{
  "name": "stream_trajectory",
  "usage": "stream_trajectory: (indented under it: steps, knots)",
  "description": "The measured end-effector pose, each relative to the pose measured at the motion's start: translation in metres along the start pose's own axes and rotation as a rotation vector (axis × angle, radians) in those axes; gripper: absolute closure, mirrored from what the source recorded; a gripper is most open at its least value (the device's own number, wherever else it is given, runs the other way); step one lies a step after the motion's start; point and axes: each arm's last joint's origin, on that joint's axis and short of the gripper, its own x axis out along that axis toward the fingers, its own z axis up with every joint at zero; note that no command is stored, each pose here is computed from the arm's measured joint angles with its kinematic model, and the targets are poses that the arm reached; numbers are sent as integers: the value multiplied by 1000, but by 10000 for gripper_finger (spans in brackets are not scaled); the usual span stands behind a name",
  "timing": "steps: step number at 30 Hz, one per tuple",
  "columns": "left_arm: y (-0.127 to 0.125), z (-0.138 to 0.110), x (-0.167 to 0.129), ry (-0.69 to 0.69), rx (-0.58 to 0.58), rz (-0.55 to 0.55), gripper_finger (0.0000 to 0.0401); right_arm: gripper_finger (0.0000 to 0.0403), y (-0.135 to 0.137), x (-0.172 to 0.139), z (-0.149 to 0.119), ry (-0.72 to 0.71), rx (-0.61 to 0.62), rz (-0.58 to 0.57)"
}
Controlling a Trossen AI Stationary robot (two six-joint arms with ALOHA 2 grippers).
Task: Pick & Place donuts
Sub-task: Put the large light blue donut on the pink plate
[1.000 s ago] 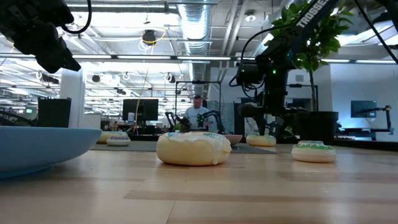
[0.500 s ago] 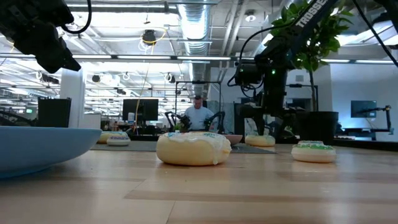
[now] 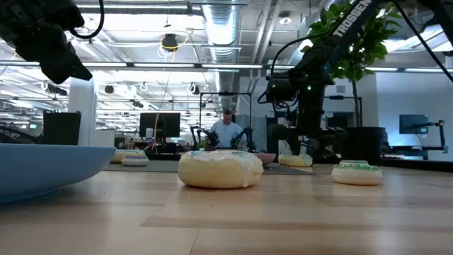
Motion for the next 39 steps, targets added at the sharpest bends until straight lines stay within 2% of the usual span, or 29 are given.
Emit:
stream_trajectory:
  steps: [9, 18, 29, 33, 39]
  knots:
    - [0, 0, 0, -1, -10, 1, 401, 280, 1, 0, 1, -6, -29, 8]
    - [0, 0, 0, -3, -10, 5, 401, 280, 7, -6, 6, -26, -53, 22]
    - [0, 0, 0, -2, -9, 5, 401, 280, 20, -66, 12, -191, -103, 148]
    - [0, 0, 0, -2, -7, 5, 401, 280, 27, -80, 3, -220, -196, 190]
    - [0, 0, 0, -3, 14, 7, 401, 278, 50, -75, -27, -193, -361, 229]
